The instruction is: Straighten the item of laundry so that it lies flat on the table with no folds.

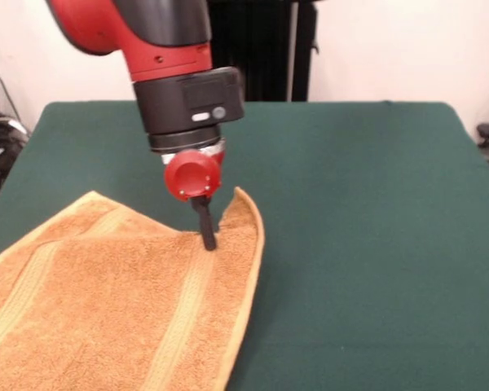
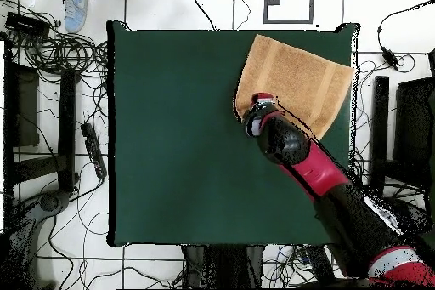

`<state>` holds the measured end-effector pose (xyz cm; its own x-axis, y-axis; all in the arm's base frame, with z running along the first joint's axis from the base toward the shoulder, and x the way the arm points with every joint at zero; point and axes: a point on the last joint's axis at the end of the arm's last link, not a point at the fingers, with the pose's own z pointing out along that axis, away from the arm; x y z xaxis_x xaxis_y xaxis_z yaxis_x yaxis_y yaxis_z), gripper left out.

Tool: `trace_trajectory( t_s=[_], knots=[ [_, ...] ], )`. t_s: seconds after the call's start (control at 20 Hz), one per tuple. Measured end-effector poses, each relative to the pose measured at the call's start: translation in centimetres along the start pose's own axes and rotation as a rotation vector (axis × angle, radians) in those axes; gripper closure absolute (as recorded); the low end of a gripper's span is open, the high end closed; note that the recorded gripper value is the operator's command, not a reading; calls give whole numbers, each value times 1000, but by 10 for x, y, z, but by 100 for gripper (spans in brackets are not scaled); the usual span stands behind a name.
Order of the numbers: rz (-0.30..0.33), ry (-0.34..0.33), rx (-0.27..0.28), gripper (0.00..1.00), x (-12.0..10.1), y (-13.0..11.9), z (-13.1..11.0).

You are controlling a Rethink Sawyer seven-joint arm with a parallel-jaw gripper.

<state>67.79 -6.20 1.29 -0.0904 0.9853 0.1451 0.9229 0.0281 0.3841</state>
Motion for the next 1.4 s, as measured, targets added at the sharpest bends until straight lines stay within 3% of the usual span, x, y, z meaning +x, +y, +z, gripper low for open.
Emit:
trace_trajectory(
  t_s=[0.75,1.25,1.3,1.4],
  knots=[
    [108,-45,-21,100,17,-7,2],
    [139,-62,-37,100,21,-13,4],
    [140,-66,-40,0,21,-12,5],
    [142,-66,-40,0,21,-12,5]
  ],
)
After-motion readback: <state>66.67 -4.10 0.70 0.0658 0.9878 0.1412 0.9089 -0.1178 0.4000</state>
